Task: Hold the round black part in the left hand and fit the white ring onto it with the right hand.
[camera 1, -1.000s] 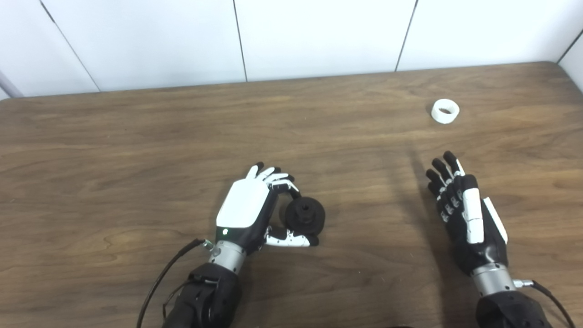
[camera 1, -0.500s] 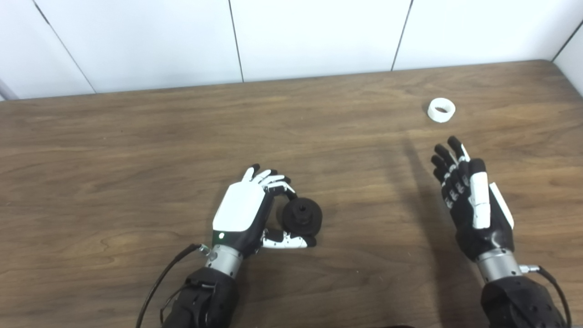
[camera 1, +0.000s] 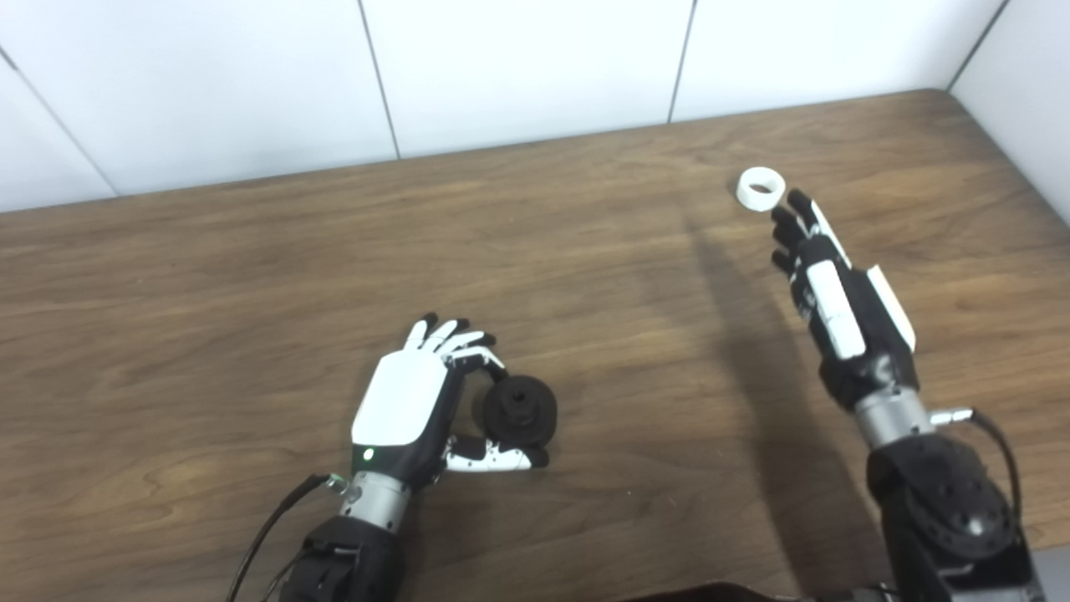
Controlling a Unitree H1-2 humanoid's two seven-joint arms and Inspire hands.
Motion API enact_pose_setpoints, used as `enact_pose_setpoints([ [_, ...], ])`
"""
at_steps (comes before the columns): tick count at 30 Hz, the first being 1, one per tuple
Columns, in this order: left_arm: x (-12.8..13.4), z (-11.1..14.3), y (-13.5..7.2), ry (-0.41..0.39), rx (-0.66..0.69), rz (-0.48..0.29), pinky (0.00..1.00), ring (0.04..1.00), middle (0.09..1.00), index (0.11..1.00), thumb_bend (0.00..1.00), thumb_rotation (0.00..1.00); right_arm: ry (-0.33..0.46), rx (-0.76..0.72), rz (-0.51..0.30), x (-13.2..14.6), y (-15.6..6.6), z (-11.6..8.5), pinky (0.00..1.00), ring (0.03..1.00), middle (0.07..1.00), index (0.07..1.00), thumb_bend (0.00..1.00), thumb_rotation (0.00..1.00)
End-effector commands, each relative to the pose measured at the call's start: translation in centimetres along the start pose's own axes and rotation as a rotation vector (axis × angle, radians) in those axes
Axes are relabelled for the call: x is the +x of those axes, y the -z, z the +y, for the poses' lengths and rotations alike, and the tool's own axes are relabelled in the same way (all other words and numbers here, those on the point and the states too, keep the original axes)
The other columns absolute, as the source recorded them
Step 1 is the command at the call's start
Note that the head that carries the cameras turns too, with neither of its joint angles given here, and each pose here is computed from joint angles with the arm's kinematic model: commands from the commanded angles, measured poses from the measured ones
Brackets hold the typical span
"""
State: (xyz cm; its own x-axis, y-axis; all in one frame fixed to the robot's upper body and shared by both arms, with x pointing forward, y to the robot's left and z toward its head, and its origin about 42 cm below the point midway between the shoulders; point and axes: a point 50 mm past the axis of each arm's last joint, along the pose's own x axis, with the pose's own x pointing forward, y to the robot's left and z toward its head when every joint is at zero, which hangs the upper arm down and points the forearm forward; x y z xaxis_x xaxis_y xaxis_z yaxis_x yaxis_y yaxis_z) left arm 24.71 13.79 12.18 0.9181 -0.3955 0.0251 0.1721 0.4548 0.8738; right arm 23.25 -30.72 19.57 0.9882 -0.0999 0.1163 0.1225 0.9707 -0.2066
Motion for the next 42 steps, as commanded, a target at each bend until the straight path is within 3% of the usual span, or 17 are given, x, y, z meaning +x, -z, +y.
enact_pose_setpoints([
  [1,-1.4,-1.5,1.6,0.078,0.032,0.053,1.00,0.918,0.807,0.483,0.53,0.06,0.011,-0.066,-0.092,1.5,-1.6,-0.8,0.98,0.978,0.961,0.972,0.59,0.82],
  [7,-1.9,-1.7,2.2,0.080,0.039,0.064,1.00,0.911,0.801,0.483,0.53,0.06,0.061,-0.181,-0.111,3.7,-2.9,-1.9,0.92,0.929,0.940,0.943,0.57,0.74],
  [14,-2.3,-2.0,2.9,0.084,0.043,0.071,1.00,0.911,0.804,0.483,0.53,0.06,0.078,-0.452,-0.110,6.7,-4.8,-3.4,0.91,0.917,0.933,0.932,0.62,0.71],
  [22,-2.7,-2.5,3.1,0.085,0.043,0.070,1.00,0.913,0.802,0.482,0.53,0.06,0.061,-0.617,-0.114,10.2,-5.4,-4.9,0.84,0.891,0.916,0.910,0.69,0.52],
  [31,-2.7,-2.7,3.1,0.086,0.034,0.076,1.00,0.911,0.803,0.483,0.53,0.06,0.040,-0.762,-0.032,14.0,-5.5,-6.7,0.85,0.908,0.917,0.894,0.78,0.35],
  [42,-2.7,-2.9,3.1,0.085,0.029,0.073,1.00,0.903,0.800,0.483,0.53,0.06,-0.069,-0.998,0.112,18.4,-7.3,-9.0,0.80,0.883,0.893,0.860,0.87,0.31],
])
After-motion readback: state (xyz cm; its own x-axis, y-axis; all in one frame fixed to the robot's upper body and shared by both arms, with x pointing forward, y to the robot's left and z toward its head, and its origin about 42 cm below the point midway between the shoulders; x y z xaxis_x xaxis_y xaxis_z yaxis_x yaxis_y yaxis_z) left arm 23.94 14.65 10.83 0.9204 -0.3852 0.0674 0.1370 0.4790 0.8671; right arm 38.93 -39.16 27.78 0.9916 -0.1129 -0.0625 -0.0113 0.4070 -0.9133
